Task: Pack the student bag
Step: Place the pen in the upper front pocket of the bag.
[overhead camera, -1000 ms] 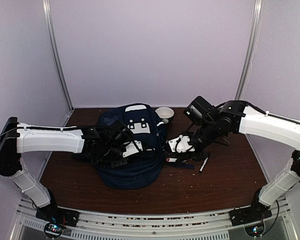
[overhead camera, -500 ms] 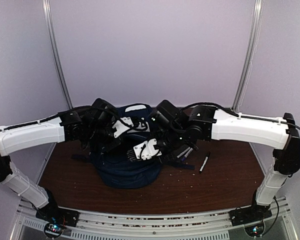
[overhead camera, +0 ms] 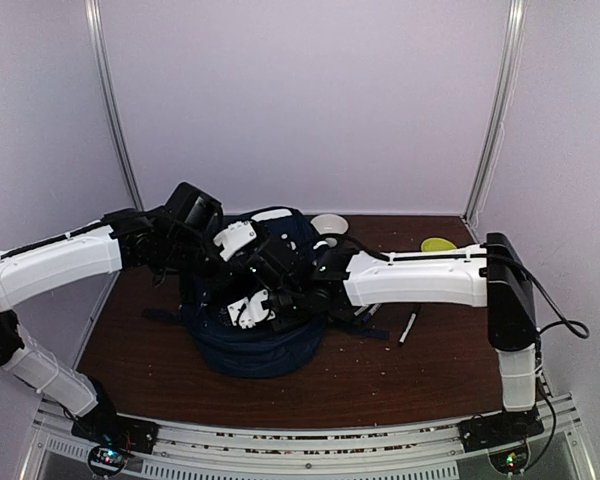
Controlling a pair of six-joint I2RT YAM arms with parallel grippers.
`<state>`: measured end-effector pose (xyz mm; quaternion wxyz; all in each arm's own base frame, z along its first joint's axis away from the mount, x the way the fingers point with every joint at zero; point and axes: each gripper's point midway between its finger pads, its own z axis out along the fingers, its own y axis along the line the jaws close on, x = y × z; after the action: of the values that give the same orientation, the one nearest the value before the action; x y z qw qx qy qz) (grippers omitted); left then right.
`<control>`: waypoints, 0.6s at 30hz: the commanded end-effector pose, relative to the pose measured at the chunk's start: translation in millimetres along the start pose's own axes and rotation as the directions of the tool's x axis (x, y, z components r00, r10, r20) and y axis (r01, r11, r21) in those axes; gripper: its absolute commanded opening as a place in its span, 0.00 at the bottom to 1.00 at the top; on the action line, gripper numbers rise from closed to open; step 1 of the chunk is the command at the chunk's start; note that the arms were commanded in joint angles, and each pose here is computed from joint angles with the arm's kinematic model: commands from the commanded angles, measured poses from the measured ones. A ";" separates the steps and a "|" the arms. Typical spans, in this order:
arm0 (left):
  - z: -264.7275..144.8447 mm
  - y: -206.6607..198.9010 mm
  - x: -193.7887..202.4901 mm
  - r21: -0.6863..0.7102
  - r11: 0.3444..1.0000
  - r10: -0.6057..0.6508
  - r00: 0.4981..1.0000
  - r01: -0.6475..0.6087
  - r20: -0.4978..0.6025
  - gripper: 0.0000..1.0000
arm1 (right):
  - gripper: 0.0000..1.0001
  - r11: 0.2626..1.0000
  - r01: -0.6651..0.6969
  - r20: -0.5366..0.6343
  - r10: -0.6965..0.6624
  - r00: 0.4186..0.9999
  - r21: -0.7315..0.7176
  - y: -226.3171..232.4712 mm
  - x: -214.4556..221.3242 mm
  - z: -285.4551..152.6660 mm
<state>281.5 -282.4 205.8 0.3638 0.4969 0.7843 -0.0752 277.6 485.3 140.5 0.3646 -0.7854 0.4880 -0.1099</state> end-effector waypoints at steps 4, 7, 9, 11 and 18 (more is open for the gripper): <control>-36.5 12.3 -49.5 0.024 0.999 -0.045 0.975 0.040 0.217 0.00 | 0.04 0.963 0.049 -0.124 -0.017 0.992 0.265 -38.1 7.6 36.1; -35.7 13.8 -47.7 0.030 0.998 -0.053 0.974 0.048 0.219 0.00 | 0.08 0.945 0.057 -0.153 -0.008 0.988 0.322 -44.4 12.0 48.2; -35.1 14.6 -46.8 0.036 0.998 -0.062 0.973 0.055 0.223 0.00 | 0.15 0.938 0.068 -0.169 -0.011 0.986 0.338 -45.8 14.4 56.0; -34.3 14.8 -45.5 0.042 0.997 -0.068 0.972 0.060 0.223 0.00 | 0.30 0.932 0.079 -0.183 -0.014 0.983 0.353 -45.7 17.4 62.9; -31.9 23.3 -38.3 0.021 0.996 -0.086 0.973 0.083 0.213 0.00 | 0.39 0.935 0.035 -0.144 0.018 0.989 0.352 -47.1 15.4 42.6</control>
<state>293.7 -270.0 210.8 0.3668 0.4674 0.7979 -0.1018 338.9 516.5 139.0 0.4668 -0.7046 0.4678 -0.2584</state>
